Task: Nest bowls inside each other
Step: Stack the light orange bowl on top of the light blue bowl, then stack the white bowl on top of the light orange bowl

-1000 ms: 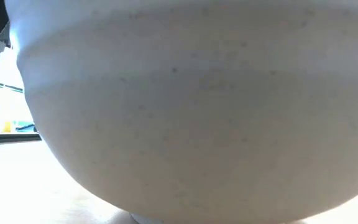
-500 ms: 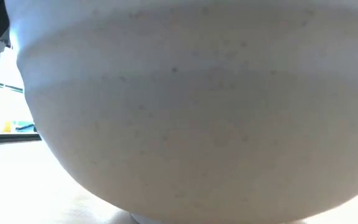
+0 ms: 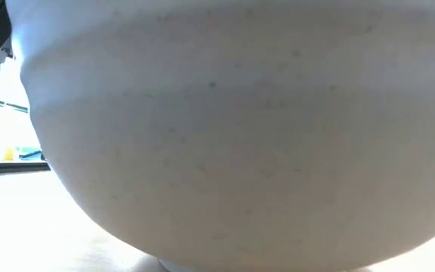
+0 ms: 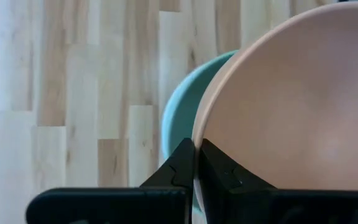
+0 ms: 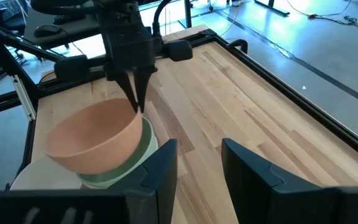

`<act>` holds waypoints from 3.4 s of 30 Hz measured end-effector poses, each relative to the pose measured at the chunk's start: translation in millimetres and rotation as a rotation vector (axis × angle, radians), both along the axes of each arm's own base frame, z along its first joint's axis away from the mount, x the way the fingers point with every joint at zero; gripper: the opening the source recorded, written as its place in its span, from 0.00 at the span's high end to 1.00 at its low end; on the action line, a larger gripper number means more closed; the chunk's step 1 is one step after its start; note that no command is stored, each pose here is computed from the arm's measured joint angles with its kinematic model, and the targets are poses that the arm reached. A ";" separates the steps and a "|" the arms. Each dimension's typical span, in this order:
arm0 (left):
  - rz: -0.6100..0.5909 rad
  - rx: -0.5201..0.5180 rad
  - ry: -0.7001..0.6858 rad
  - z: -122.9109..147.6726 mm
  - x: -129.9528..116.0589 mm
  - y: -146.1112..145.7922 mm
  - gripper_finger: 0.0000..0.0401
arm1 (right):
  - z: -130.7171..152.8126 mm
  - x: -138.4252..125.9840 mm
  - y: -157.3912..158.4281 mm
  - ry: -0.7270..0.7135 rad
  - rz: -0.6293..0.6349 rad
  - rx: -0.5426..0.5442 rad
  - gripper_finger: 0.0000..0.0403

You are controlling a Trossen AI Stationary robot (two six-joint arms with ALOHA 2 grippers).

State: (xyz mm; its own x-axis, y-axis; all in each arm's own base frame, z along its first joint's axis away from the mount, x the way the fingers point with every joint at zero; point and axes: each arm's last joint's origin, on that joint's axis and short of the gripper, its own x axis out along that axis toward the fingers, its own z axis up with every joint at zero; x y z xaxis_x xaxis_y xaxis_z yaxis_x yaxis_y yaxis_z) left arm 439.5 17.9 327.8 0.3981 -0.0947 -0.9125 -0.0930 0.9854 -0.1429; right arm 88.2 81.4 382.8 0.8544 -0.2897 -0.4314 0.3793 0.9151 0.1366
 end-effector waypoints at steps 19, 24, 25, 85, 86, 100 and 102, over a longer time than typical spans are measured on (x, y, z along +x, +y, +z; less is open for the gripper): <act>0.031 0.035 0.107 -13.9 -1.4 1.7 1.00 | 0.1 0.1 -0.1 -0.005 -0.003 -0.002 0.71; 0.024 0.034 0.138 -22.6 1.9 -0.9 1.00 | 0.3 0.0 -0.1 -0.007 -0.004 -0.002 0.71; 0.022 0.032 0.138 -24.5 3.3 -1.6 1.00 | 0.3 0.1 -0.1 -0.008 -0.004 -0.002 0.71; 0.082 0.099 0.188 16.6 -31.4 9.1 0.65 | -0.8 0.8 1.9 0.020 0.014 0.022 0.71; 0.088 0.101 0.183 22.0 -35.9 8.9 0.65 | -1.0 1.0 2.2 0.021 0.014 0.021 0.71; 0.050 0.050 0.018 81.2 -80.7 -39.4 0.65 | -6.3 7.2 16.3 0.119 0.060 0.191 0.71; 0.054 0.072 0.002 85.8 -85.2 -44.4 0.65 | -7.0 12.4 24.9 0.127 0.082 0.234 0.71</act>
